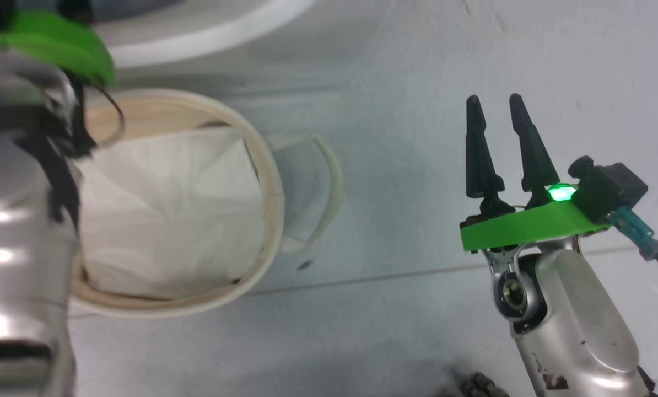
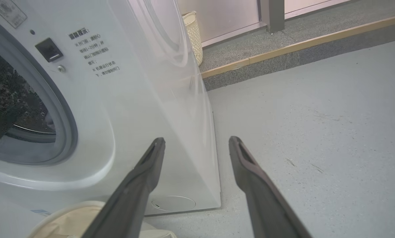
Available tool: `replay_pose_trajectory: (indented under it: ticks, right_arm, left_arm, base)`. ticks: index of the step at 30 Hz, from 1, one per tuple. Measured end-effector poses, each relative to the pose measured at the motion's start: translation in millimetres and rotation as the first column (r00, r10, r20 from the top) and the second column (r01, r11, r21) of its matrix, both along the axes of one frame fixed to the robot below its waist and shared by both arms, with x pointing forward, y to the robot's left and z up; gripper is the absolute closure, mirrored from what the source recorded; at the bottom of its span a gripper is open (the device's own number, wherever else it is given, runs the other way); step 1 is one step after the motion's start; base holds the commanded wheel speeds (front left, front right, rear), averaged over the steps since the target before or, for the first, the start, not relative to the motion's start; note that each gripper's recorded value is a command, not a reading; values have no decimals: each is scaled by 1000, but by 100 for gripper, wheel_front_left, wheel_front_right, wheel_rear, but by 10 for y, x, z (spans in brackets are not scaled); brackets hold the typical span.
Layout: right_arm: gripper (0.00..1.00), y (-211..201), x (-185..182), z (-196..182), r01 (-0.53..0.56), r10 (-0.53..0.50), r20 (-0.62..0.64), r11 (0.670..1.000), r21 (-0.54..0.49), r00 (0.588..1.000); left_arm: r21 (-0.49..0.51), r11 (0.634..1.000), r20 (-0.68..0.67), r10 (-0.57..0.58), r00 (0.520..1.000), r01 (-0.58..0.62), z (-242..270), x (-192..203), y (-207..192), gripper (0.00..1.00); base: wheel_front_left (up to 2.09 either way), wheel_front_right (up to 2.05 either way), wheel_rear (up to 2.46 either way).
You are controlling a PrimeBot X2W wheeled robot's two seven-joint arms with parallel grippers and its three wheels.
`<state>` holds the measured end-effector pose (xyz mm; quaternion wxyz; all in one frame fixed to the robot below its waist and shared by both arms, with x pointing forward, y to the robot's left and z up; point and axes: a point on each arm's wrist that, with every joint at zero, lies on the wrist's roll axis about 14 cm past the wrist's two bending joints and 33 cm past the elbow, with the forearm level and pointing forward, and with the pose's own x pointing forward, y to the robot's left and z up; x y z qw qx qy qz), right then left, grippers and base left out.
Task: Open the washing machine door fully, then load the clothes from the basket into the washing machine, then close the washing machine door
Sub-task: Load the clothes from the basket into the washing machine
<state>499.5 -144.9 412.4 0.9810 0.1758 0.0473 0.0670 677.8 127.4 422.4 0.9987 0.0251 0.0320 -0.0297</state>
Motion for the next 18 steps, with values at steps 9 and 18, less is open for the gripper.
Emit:
replay_pose_trajectory:
  ticks: [9, 18]
  right_arm:
    - [0, 96, -274, 442, -15, 15, 70, 1000, 3, 997]
    - [0, 232, -576, 835, -47, 45, 144, 999, 12, 988]
  left_arm:
    - [-79, 997, -17, 24, 1000, -26, 243, -813, 111, 0]
    - [-136, 986, -30, 92, 995, -95, 410, -1533, 336, 0]
  base:
    - [0, 0, 0]
    - [0, 0, 0]
